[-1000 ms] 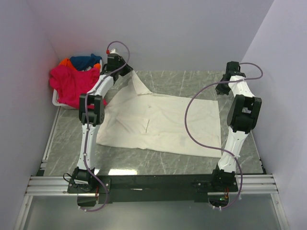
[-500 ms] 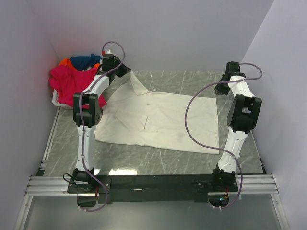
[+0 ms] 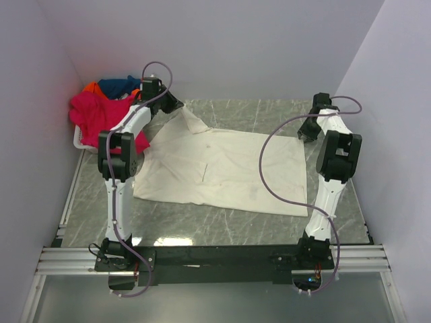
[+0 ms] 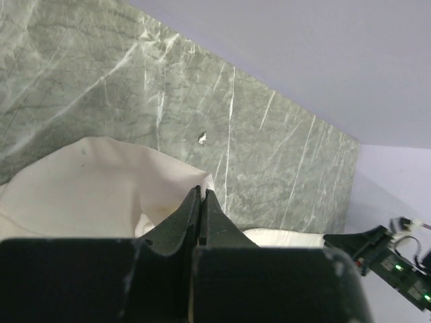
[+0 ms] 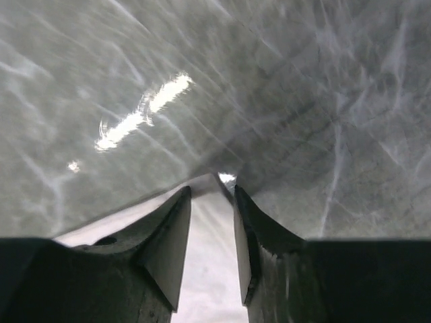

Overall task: Fold and stack the t-shirts
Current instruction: Fold the tshirt

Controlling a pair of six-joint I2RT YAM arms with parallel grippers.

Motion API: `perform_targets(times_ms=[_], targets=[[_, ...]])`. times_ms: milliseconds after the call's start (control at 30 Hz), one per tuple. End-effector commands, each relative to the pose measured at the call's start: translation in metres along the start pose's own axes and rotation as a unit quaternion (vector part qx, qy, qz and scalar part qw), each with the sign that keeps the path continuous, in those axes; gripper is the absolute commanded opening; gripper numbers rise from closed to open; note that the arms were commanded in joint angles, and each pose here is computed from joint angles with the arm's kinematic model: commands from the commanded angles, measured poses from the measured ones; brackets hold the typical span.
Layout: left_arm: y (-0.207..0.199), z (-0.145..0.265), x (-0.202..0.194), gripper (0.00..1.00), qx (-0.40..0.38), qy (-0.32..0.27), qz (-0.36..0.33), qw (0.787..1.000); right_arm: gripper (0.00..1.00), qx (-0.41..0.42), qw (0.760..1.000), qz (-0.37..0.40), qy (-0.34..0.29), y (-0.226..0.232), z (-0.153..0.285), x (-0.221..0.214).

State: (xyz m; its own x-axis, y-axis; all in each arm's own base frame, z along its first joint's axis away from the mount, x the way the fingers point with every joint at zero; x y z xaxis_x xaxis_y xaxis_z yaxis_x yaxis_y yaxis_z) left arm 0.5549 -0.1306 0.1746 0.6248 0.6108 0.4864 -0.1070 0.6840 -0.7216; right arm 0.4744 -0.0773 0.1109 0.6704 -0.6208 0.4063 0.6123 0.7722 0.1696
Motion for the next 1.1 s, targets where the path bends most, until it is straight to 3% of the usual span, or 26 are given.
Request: perform_targets(times_ms=[0,600,800,967,1067], targets=[[-0.034,0.031,0.016,0.00,-0.037,-0.017,-0.020,0.999,0.39,-0.020,1.000,0.008,0.006,-0.004,-0.003,0.001],[-0.043,0.043,0.019,0.00,-0.040,-0.011,-0.032,0.999,0.37,-0.036,0.999,0.022,0.017,-0.005,-0.003,-0.001],[-0.043,0.044,0.018,0.00,-0.039,-0.007,-0.028,0.999,0.25,-0.034,0.998,0.038,0.020,-0.003,-0.003,-0.002],[-0.047,0.051,0.018,0.00,-0.041,-0.008,-0.027,0.999,0.02,-0.027,0.998,0.047,0.027,0.000,-0.003,-0.004],[-0.051,0.056,0.020,0.00,-0.045,-0.009,-0.026,0.999,0.00,-0.016,0.998,0.043,0.033,0.001,-0.003,-0.005]])
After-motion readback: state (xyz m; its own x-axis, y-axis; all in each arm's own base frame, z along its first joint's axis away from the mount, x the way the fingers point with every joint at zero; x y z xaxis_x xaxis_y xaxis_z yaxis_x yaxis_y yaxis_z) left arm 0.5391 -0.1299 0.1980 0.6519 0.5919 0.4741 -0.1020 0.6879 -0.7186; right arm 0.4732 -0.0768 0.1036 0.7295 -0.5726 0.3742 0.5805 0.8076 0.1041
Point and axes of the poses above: each gripper's point midway between its finger pads, its own z axis back along the fingers, its own y axis along the line the jaws close on, x = y × z, the point moved 9 cm from there along z, back along the fingers, and after that the axes turned 3 degrees about -z, right-handed, at the moved point
